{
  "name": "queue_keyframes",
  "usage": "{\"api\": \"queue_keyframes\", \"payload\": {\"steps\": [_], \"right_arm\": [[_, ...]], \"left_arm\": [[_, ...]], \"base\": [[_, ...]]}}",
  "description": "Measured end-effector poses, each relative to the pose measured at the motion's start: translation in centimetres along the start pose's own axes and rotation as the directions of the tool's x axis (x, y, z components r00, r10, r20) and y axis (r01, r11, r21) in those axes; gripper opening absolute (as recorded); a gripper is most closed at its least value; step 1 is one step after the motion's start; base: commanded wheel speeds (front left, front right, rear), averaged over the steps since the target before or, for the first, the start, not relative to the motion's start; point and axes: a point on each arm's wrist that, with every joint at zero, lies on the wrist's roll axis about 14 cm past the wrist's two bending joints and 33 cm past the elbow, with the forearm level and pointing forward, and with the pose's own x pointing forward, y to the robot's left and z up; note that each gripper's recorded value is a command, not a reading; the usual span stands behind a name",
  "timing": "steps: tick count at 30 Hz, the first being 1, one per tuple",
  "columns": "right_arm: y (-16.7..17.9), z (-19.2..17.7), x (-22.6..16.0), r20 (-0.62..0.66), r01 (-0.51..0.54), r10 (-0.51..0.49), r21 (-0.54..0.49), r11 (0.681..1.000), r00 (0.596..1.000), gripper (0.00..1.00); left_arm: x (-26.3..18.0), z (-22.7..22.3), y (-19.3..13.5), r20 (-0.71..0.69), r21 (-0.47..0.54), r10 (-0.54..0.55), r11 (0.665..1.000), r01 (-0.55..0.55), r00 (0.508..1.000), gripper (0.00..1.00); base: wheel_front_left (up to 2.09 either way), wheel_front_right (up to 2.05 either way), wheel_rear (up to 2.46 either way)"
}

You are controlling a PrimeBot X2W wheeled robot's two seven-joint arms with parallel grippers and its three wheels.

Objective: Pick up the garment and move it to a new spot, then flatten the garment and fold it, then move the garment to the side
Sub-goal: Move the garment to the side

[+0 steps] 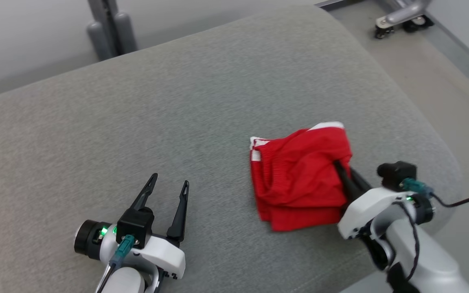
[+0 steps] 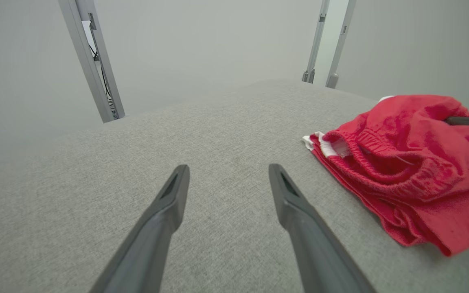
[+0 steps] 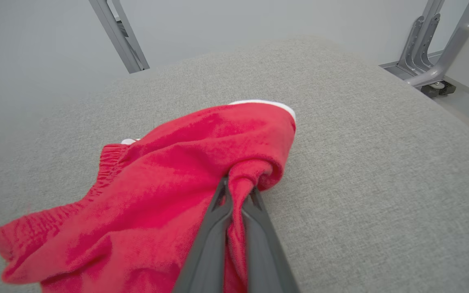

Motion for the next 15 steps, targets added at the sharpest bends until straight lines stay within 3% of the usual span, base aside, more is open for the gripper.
{"api": "queue_keyframes", "payload": {"steps": [6, 15], "right_arm": [[-2.7, 1.4, 2.7, -0.021, 0.018, -0.021, -0.141, 0.99, 1.0, 0.0], [-7.4, 4.6, 6.8, -0.024, 0.087, -0.1, -0.315, 0.945, 0.995, 0.0]], "left_arm": [[-1.1, -0.7, 3.1, -0.015, 0.007, 0.082, 0.997, -0.082, 0.997, 1.0], [-3.1, -1.8, 7.1, -0.039, 0.014, 0.194, 0.981, -0.194, 0.98, 1.0]], "base": [[0.0, 0.0, 0.0], [0.0, 0.0, 0.0]]}}
